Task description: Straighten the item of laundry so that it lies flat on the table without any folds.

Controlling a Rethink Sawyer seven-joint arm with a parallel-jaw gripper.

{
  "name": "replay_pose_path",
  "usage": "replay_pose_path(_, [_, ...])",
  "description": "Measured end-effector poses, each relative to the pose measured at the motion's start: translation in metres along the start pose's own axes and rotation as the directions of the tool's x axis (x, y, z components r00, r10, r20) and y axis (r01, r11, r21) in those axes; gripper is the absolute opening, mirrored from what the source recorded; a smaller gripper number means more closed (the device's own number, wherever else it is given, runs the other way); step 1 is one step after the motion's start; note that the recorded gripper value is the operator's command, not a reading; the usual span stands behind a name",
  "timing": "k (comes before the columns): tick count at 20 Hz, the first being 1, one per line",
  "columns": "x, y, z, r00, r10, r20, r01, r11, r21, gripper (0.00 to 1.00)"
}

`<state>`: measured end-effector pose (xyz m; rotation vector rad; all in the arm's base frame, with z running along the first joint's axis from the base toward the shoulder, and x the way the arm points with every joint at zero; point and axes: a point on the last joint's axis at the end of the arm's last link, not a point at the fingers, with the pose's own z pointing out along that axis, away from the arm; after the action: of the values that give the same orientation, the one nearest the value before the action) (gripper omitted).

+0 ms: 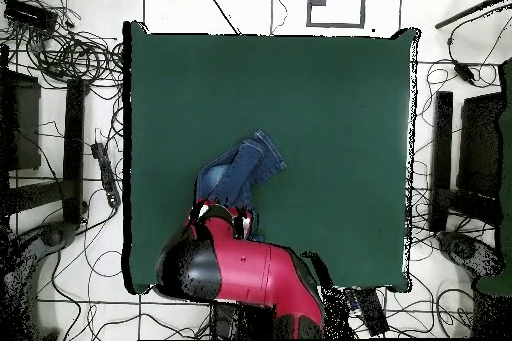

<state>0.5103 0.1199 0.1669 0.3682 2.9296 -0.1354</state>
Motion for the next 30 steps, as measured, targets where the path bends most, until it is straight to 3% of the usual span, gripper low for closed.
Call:
replay_pose_path(23, [-0.075, -0.01, -0.015, 0.998, -0.053, 0.036, 0.052, 0.998, 0.033, 1.0])
replay_pose_path(30, [-0.076, -0.011, 0.003, 0.998, -0.056, 0.021, 0.055, 0.998, 0.037, 1.0])
